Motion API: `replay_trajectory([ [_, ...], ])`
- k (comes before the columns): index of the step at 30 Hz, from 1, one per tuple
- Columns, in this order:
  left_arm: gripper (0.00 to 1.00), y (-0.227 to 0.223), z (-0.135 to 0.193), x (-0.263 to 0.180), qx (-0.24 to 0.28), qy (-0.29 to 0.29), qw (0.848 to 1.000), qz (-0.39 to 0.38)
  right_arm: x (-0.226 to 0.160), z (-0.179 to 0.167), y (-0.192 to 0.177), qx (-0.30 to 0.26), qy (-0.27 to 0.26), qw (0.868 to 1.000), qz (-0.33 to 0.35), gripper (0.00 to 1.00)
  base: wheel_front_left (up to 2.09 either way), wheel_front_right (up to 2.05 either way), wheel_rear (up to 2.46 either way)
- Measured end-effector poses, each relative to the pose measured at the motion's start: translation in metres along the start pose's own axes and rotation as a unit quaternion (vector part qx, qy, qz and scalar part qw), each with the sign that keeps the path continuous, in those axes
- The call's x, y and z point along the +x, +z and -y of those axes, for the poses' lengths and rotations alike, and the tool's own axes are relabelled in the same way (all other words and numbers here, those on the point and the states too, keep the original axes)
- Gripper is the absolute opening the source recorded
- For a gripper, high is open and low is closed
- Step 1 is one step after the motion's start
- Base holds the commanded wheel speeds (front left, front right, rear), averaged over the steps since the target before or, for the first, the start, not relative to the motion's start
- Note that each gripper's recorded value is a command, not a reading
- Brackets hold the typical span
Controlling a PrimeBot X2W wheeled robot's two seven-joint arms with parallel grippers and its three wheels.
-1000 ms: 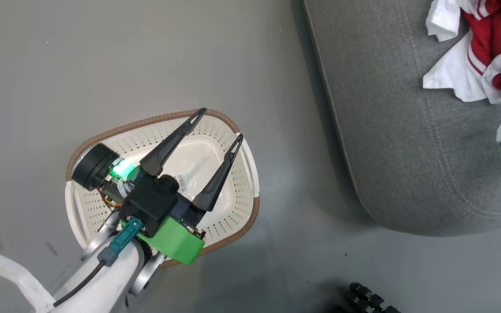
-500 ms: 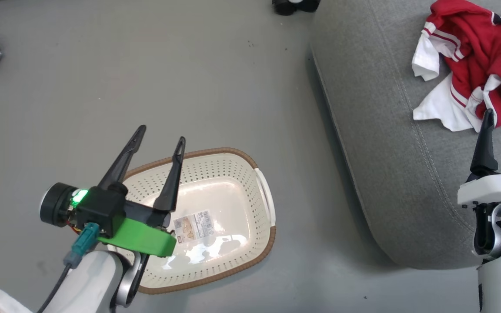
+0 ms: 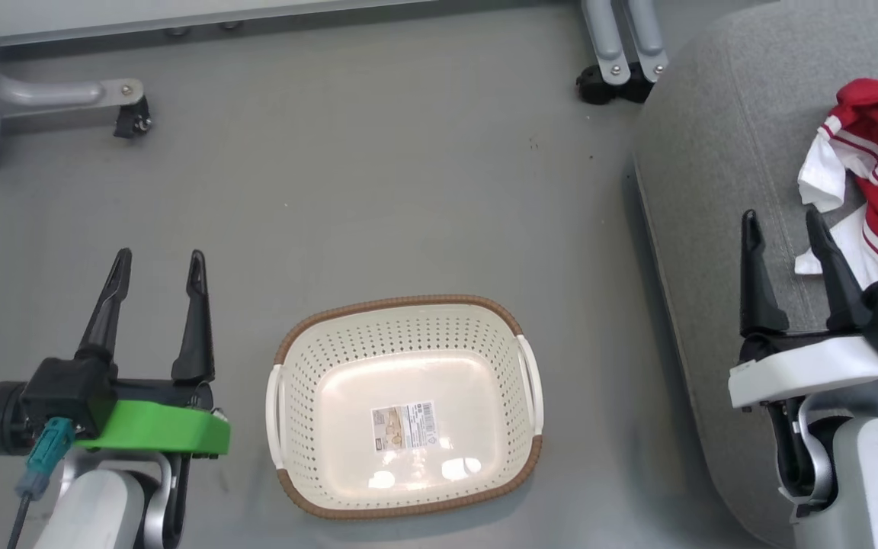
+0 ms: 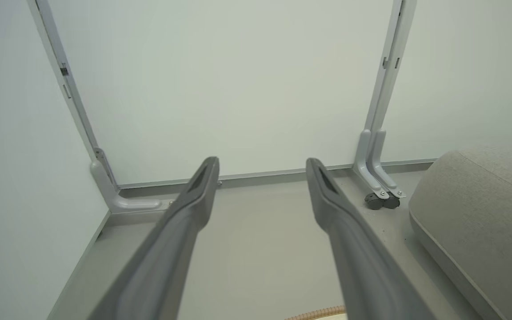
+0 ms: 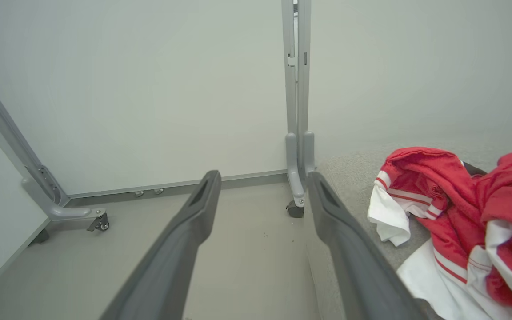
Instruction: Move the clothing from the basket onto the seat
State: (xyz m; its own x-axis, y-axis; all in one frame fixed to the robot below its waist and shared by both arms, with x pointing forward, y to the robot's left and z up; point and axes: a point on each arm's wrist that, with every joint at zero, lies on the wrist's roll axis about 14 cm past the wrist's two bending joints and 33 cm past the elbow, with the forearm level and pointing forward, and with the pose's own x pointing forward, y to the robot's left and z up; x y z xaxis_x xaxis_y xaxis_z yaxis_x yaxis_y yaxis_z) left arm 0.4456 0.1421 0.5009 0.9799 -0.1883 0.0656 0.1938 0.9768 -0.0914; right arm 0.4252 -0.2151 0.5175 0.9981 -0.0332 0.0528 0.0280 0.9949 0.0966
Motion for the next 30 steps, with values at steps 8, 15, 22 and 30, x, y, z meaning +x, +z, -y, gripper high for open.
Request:
replay_trajectory([
  [8, 1.0, 0.008, -0.037, -0.04, 0.019, 0.062, 0.998, -0.001, -0.014, -0.036, 0.014, 0.013, 0.051, 0.999, 0.007, 1.0, 0.0, 0.0, 0.0],
  [15, 1.0, 0.013, -0.045, -0.064, 0.021, 0.083, 0.996, 0.005, -0.032, -0.048, 0.016, 0.015, 0.069, 0.998, 0.003, 1.0, 0.0, 0.0, 0.0],
  [22, 1.0, 0.005, -0.046, -0.086, 0.015, 0.091, 0.996, -0.008, -0.052, -0.051, 0.019, 0.014, 0.073, 0.997, -0.001, 1.0, 0.0, 0.0, 0.0],
  [30, 1.0, 0.001, -0.042, -0.1, 0.019, 0.089, 0.996, -0.014, -0.069, -0.055, 0.025, 0.004, 0.081, 0.997, 0.0, 1.0, 0.0, 0.0, 0.0],
])
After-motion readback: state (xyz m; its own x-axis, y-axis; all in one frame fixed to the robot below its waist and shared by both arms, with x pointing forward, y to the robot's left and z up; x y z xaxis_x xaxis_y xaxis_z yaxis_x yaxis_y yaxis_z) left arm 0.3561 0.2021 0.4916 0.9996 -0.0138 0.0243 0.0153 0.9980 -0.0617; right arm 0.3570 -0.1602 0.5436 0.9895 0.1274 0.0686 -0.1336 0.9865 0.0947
